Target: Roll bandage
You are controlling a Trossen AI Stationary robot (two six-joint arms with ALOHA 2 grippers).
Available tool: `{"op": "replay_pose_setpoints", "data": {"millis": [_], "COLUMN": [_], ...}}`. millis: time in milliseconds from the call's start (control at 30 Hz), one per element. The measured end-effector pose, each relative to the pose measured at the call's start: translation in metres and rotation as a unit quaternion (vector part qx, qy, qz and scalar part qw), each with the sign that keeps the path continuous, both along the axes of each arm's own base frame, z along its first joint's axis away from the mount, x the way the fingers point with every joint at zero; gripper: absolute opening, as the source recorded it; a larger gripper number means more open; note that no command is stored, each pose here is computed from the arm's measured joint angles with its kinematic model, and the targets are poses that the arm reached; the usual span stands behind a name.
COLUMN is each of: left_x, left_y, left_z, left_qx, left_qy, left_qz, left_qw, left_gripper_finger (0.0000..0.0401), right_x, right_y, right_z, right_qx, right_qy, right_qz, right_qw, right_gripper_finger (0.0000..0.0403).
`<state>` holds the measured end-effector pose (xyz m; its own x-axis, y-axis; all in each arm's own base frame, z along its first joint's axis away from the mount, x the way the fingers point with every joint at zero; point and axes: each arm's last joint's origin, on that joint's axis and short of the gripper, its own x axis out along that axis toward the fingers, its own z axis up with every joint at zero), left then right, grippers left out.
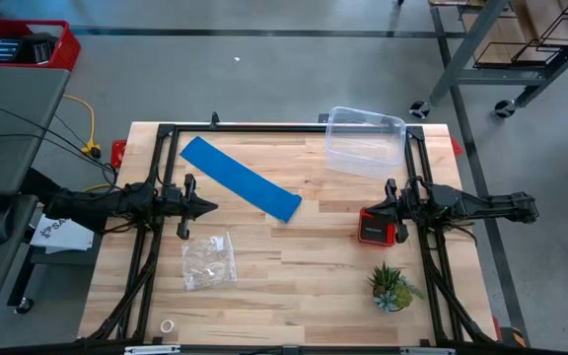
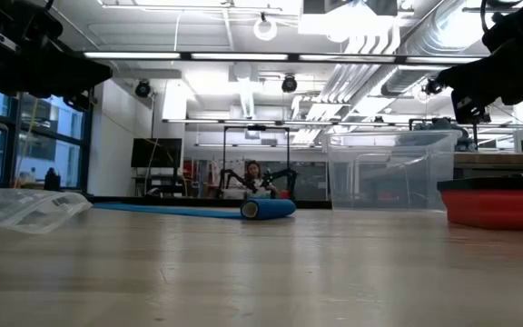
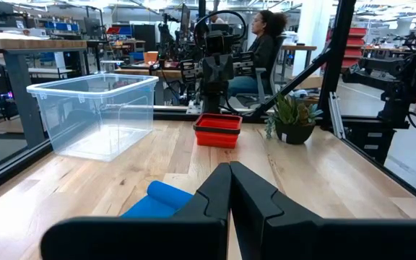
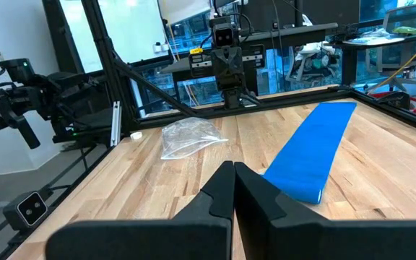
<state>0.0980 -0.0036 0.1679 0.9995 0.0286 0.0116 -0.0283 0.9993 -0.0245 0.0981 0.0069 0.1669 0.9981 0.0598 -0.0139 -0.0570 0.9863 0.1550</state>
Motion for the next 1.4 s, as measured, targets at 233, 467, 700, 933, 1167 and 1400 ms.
{"op": "replay_pose_setpoints", "data": {"millis": [233, 467, 700, 933, 1167, 1400], "left_x": [0.000, 0.000, 0.000, 0.000, 0.000, 0.000], "left_y": [0.000, 0.000, 0.000, 0.000, 0.000, 0.000], "left_z": [0.000, 0.000, 0.000, 0.000, 0.000, 0.000], "left_qx": [0.000, 0.000, 0.000, 0.000, 0.000, 0.000], "left_qy": [0.000, 0.000, 0.000, 0.000, 0.000, 0.000], "left_qz": [0.000, 0.000, 0.000, 0.000, 0.000, 0.000], "left_qw": [1.000, 1.000, 1.000, 1.000, 1.000, 1.000], "left_gripper_finger": [0.0001, 0.0001, 0.0001, 0.0001, 0.0001, 0.0001], "right_x": [0.000, -0.001, -0.012, -0.024, 0.014, 0.095], "right_y": [-0.001, -0.001, -0.011, -0.015, -0.011, -0.002], "right_z": [0.001, 0.016, 0.047, 0.067, 0.090, 0.101], "right_qx": [-0.029, 0.109, 0.376, 0.418, 0.377, 0.338], "right_qy": [-0.005, -0.078, -0.266, -0.384, -0.287, -0.122], "right_qz": [-0.008, -0.004, -0.077, -0.092, -0.105, -0.095], "right_qw": [1.000, 0.991, 0.884, 0.818, 0.874, 0.928], "right_gripper_finger": [0.0000, 0.0000, 0.0000, 0.0000, 0.0000, 0.0000]}}
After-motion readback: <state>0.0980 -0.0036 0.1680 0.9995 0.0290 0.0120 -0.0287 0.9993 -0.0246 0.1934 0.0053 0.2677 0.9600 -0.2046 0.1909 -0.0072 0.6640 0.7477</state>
